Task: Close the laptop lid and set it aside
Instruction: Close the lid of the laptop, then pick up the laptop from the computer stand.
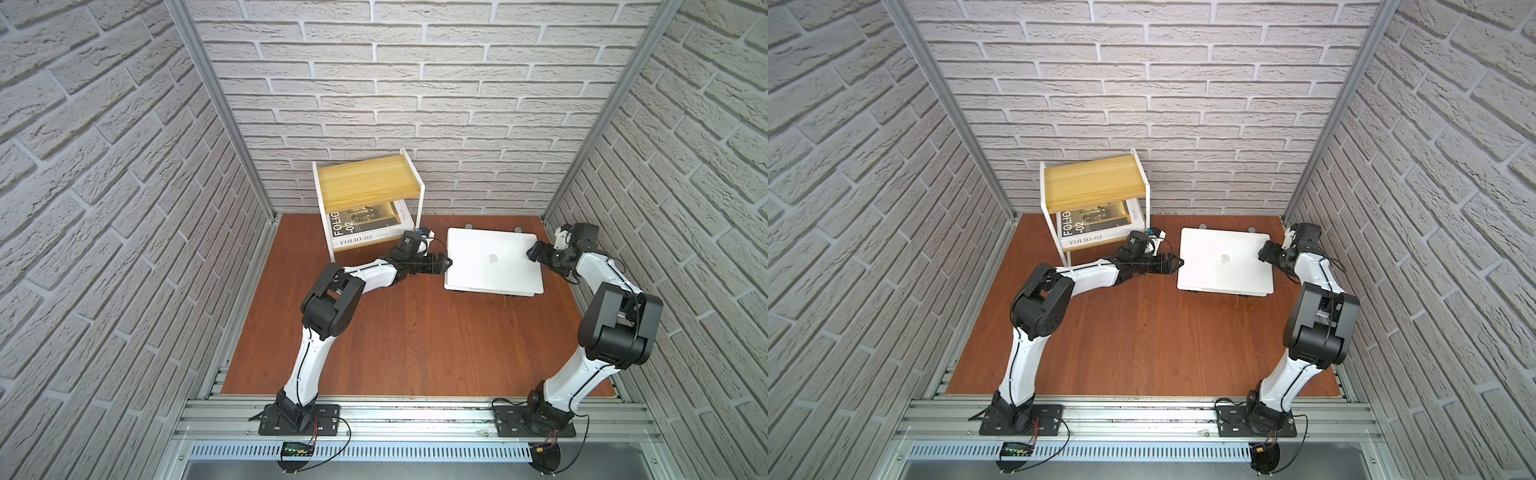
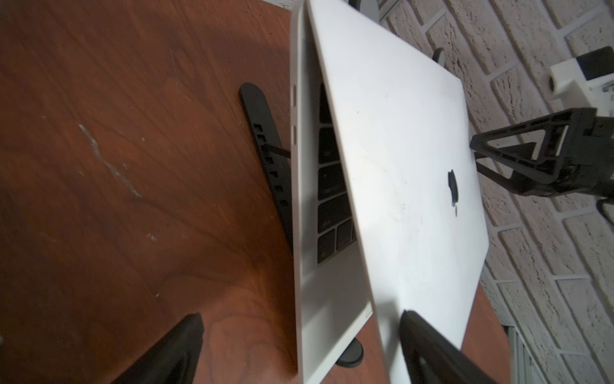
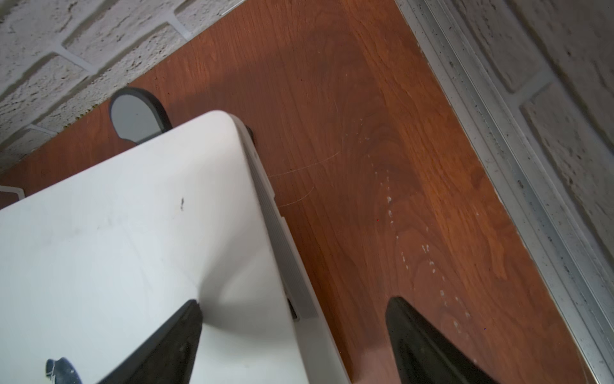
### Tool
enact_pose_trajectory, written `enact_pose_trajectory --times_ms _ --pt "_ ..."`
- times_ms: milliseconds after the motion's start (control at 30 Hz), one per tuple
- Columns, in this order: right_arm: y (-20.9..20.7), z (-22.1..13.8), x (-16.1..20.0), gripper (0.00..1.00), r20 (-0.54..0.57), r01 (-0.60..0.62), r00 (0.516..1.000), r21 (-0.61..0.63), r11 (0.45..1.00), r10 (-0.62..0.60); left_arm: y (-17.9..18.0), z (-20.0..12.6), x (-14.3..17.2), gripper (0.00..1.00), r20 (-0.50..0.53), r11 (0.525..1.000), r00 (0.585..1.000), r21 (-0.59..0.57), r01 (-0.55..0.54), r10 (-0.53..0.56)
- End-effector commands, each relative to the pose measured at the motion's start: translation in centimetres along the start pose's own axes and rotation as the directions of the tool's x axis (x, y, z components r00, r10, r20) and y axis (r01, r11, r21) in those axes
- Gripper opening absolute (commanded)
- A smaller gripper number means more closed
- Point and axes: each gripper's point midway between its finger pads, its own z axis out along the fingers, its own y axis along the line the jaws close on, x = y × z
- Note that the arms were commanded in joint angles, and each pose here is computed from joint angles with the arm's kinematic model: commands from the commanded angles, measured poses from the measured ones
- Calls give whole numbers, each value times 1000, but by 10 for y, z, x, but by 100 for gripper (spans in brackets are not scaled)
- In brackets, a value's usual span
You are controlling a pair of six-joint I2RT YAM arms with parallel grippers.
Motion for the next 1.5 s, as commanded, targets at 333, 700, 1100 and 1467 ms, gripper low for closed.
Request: enact_pose_trajectory --times_ms 333,700,1100,1467 --pt "-13 30 12 85 -25 -25 999 -176 984 20 2 32 17 88 -34 999 999 32 30 -29" --pt "4 26 19 78 -78 -52 997 -385 921 24 -5 41 27 77 -39 999 999 44 17 -15" --pt "10 30 20 77 -133 -49 991 -499 865 -21 -12 51 25 69 -42 998 999 67 7 -4" --pt "23 22 17 63 -143 -56 989 -581 812 -34 -16 55 22 45 -48 997 999 79 2 2"
